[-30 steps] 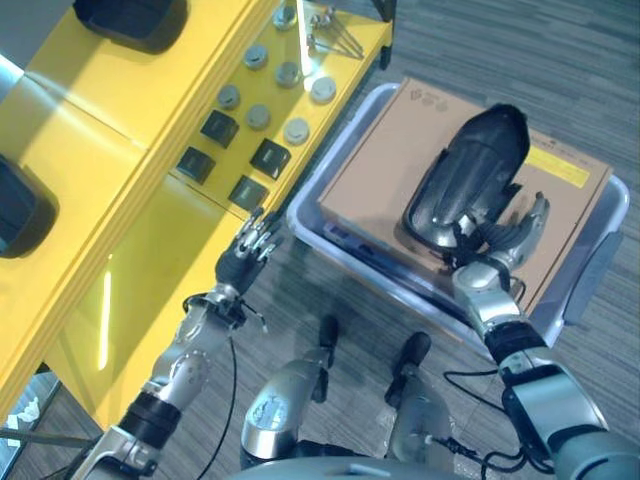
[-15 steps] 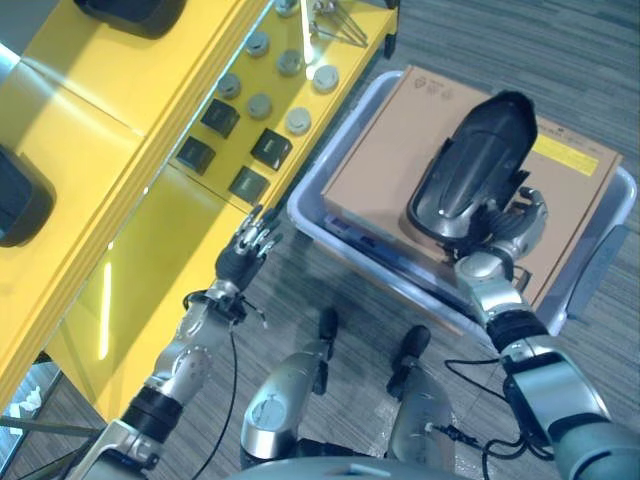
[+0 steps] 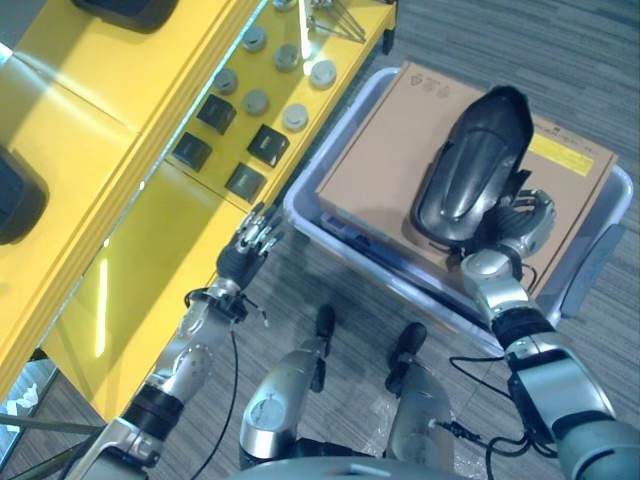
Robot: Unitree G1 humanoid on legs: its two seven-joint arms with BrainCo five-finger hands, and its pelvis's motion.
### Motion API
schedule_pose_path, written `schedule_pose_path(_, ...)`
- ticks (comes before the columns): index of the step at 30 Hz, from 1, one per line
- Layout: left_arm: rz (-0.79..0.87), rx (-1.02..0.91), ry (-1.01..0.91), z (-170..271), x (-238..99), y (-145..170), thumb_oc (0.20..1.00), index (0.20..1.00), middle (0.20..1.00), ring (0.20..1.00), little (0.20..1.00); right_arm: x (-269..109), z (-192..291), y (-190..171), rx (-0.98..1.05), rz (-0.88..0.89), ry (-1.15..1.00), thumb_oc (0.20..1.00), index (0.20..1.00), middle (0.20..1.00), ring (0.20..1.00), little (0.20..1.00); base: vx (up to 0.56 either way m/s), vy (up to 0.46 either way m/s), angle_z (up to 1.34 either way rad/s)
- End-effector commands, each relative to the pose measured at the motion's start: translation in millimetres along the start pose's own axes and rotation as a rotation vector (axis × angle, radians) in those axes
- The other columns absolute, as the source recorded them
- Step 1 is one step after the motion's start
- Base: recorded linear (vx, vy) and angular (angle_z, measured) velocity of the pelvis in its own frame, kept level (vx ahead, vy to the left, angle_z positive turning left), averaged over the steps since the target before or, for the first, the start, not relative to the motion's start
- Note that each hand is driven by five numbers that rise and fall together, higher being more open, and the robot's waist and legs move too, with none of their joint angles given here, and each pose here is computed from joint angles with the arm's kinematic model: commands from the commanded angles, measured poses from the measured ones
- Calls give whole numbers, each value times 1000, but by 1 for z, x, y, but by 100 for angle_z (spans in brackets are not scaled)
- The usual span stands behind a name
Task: Move parts from the plastic box to the shelf.
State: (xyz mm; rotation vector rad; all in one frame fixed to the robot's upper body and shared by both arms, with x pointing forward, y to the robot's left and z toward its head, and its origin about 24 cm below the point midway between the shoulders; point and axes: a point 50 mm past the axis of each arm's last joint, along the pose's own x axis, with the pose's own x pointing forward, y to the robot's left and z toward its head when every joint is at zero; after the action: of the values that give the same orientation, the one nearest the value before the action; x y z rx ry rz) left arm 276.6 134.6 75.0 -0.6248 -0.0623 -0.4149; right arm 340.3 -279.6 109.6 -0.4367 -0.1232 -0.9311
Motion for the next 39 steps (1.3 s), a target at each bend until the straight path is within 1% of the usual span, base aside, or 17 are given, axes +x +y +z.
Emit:
schedule_pose_path(1,-106,55,-121,28,-1,-14,1000,1000,1000,1000,1000,-13,30,14,170,97,-115,200,200,200,200,200,22,-44,-1)
schedule_pose_path(5,-121,63,-127,36,-7,-15,1000,1000,1000,1000,1000,-17,56,4,260,134,-230,200,200,200,200,200,45,-52,0)
schedule_pose_path(7,-111,72,-114,39,-13,-12,1000,1000,1000,1000,1000,-22,61,-4,310,157,-266,200,200,200,200,200,144,-82,0)
schedule_pose_path(10,-88,81,-73,37,-19,-8,1000,1000,1000,1000,1000,-27,54,-15,313,176,-265,200,200,200,200,200,201,-71,-5)
schedule_pose_path(14,-45,145,5,28,-25,-1,1000,1000,1000,1000,1000,-37,40,-16,301,185,-234,200,200,200,200,200,136,-96,-7)
schedule_pose_path(18,-103,226,29,28,-22,-5,1000,1000,1000,1000,1000,-47,36,-18,283,202,-248,200,200,200,200,200,55,-81,3)
schedule_pose_path(22,-182,261,61,26,-4,-24,1000,1000,1000,1000,1000,-57,36,-12,261,255,-273,200,200,200,200,200,49,-85,0)
schedule_pose_path(23,-211,261,79,24,6,-33,1000,1000,1000,1000,1000,-60,37,-7,253,287,-275,200,200,200,200,200,56,-95,-11)
schedule_pose_path(29,-271,152,182,2,38,-68,1000,1000,1000,1000,1000,-73,40,18,227,391,-272,200,200,200,200,200,31,-80,-14)
schedule_pose_path(32,-250,140,205,-9,53,-82,1000,1000,1000,1000,1000,-80,44,31,239,429,-253,200,200,200,200,200,17,-72,-25)
schedule_pose_path(35,-204,159,219,-16,60,-83,1000,1000,1000,1000,1000,-84,46,38,247,451,-236,200,200,200,200,200,3,-49,-15)
schedule_pose_path(39,-123,272,212,-21,70,-81,1000,1000,1000,1000,1000,-90,49,48,245,491,-225,200,200,200,200,200,3,-51,-17)
